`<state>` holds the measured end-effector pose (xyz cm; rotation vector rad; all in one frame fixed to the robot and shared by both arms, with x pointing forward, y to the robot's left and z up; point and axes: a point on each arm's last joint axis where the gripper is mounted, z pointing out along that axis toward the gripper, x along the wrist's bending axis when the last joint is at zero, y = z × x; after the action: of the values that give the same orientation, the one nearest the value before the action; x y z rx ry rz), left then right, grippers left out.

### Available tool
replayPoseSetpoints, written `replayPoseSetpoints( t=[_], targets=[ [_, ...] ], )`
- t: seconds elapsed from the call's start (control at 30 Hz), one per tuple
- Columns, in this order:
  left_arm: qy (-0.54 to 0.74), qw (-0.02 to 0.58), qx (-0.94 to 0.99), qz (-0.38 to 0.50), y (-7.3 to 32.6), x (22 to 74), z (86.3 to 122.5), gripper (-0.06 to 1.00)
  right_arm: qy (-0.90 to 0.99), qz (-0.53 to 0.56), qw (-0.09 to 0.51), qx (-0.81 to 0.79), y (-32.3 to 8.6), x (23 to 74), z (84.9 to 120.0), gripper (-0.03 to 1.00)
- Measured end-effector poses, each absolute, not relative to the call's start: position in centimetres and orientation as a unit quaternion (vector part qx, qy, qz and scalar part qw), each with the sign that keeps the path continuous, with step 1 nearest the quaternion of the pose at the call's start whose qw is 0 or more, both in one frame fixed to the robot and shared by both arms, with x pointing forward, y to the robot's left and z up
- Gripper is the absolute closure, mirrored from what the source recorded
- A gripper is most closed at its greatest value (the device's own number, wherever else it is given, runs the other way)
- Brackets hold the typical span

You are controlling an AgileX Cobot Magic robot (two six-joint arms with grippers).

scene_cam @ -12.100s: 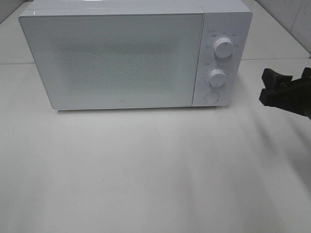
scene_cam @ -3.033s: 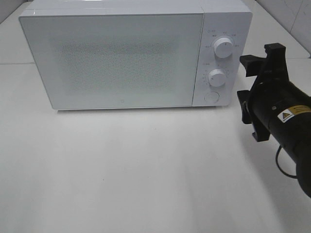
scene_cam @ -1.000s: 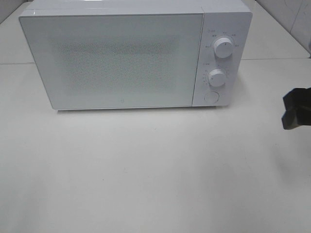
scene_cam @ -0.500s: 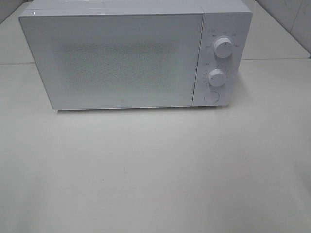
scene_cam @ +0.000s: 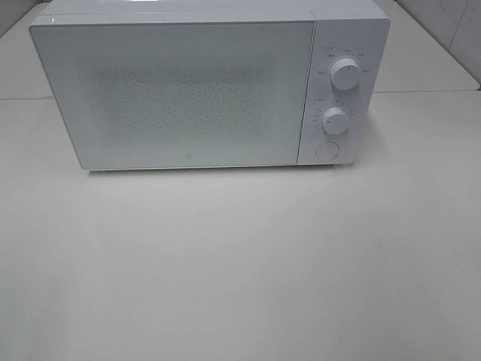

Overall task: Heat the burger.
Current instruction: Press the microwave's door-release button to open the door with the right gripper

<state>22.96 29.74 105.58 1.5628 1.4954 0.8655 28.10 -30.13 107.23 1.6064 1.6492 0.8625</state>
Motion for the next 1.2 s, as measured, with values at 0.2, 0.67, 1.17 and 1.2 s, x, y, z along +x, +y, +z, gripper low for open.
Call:
replayPoseSetpoints(
  t=[0.2, 0.67, 1.17, 1.2],
  targets=[
    [0.59, 0.395, 0.616, 0.341, 29.7, 23.0, 105.6, -0.04, 0.614, 0.362, 0.361, 0.601, -30.4, 25.7, 105.8, 0.24],
    [0.59, 0.395, 0.616, 0.341, 29.7, 23.0, 105.6, -0.04, 0.591, 0.401, 0.389, 0.582, -30.5, 23.8, 105.8, 0.24],
    [0.59, 0.395, 0.616, 0.341, 29.7, 23.0, 105.6, -0.04, 0.591, 0.403, 0.387, 0.582, -30.4, 23.8, 105.8, 0.24],
    [0.59, 0.395, 0.616, 0.341, 29.7, 23.0, 105.6, -0.04, 0.591, 0.403, 0.387, 0.582, -30.4, 23.8, 105.8, 0.24]
  ],
)
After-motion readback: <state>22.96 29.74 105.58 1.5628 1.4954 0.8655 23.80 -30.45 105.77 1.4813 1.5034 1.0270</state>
